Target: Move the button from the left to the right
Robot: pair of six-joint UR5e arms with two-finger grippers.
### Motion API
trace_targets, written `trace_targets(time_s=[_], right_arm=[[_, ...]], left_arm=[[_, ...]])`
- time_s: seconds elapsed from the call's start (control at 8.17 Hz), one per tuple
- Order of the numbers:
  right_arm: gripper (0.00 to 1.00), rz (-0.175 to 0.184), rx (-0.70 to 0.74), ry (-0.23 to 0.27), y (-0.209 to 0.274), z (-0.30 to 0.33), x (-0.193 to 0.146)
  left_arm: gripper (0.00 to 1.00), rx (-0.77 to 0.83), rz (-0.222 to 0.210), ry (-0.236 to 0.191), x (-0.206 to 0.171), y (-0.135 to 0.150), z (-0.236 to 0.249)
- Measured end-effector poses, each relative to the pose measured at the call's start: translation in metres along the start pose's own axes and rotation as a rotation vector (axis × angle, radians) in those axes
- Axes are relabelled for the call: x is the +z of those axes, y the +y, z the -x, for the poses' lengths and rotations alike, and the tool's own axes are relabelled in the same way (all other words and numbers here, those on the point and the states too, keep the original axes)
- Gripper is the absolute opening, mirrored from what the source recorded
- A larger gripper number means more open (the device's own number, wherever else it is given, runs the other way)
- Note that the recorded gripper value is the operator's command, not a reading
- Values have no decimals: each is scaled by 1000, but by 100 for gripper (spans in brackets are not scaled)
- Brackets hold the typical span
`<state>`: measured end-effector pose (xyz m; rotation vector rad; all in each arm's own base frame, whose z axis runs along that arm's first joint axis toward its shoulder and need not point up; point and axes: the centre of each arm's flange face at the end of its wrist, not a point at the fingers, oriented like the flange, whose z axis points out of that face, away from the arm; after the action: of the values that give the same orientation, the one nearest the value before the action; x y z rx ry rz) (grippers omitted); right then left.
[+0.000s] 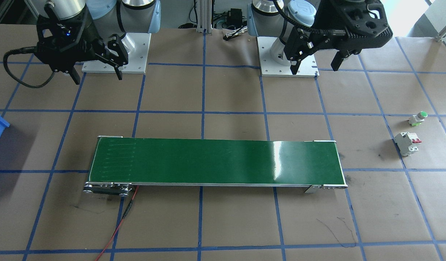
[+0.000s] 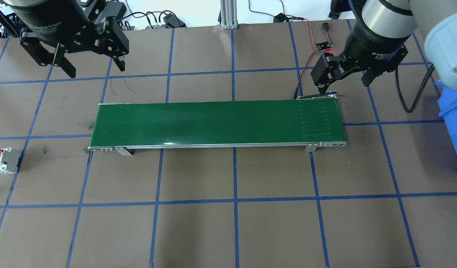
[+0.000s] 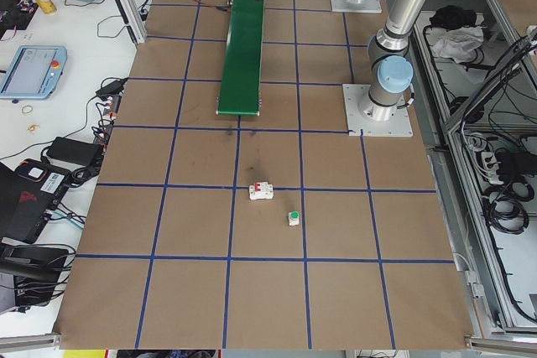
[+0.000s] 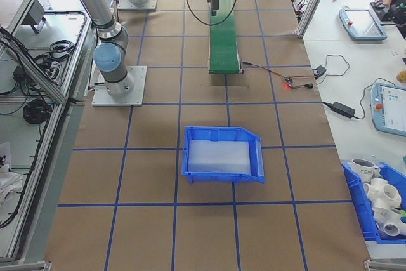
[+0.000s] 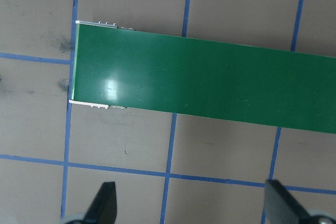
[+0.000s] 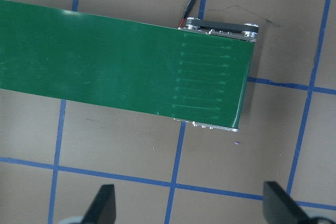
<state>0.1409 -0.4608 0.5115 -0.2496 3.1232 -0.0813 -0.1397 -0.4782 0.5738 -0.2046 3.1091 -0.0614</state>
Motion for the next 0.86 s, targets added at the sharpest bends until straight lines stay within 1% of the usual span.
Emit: trace_targets(time_s=[0.24, 0.49, 0.61, 0.86], right_arm=[[100, 0, 0, 0, 0, 0, 0], [100, 0, 1, 0, 0, 0, 0], [100, 0, 1, -1, 0, 0, 0], [100, 0, 2, 0, 0, 0, 0]], left_arm=[[100, 4, -2, -9, 0, 0, 2], [100, 44, -8, -78, 0, -3, 13], [100, 100, -9, -101, 0, -9, 29], [100, 126, 12, -113, 3, -28, 98]])
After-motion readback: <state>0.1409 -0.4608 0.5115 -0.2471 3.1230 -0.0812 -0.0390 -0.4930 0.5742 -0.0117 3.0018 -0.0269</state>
